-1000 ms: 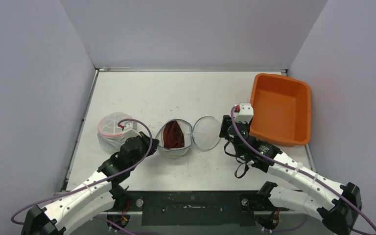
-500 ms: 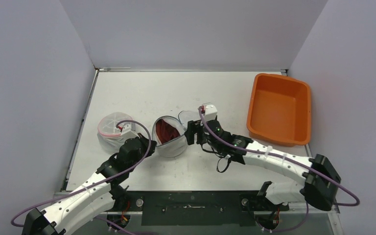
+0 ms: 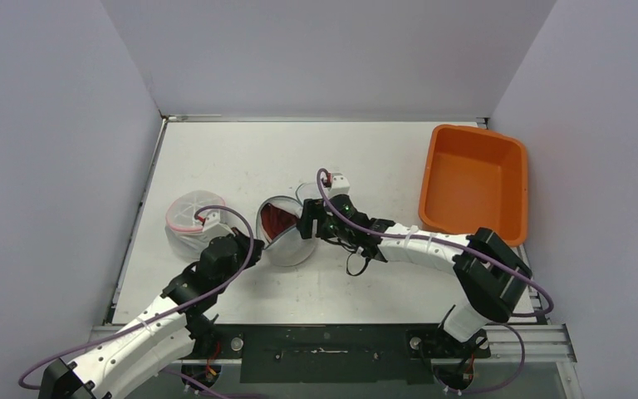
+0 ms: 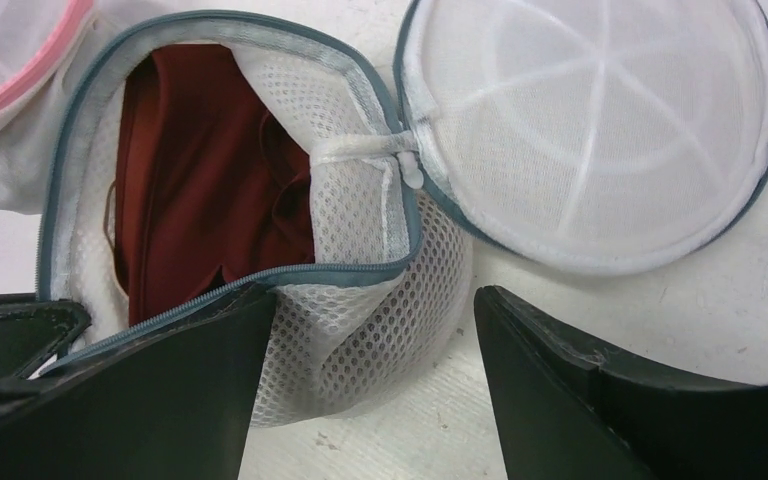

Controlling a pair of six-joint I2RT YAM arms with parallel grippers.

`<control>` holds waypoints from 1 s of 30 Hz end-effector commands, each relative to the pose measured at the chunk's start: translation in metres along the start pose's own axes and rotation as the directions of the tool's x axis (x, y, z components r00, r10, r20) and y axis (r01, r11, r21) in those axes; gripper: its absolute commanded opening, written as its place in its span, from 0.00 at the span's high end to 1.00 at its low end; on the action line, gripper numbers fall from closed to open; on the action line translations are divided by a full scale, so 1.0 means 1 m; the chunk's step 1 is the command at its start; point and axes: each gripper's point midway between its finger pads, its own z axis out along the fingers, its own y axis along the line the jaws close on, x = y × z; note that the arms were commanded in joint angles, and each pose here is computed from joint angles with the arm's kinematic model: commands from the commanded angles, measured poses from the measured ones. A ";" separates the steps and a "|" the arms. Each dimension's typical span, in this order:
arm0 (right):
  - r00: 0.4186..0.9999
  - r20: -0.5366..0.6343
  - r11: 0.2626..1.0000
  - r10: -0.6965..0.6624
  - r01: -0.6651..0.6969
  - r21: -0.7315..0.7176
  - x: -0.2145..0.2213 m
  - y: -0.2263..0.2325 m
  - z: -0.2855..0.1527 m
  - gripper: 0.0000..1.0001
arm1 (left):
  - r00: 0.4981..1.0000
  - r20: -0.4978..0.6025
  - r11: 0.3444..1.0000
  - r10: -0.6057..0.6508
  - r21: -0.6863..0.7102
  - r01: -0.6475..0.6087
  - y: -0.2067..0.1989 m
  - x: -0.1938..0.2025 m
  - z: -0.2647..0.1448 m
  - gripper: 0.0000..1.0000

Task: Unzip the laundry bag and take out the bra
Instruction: Open the laundry bag at the center of the board, then pick up the bra from the laundry bag.

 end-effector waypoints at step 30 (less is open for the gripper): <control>0.997 -0.069 0.999 -0.040 0.042 0.021 -0.010 -0.003 0.011 0.83 | 0.999 -0.044 0.997 -0.013 0.077 0.016 -0.010 0.012 0.004 1.00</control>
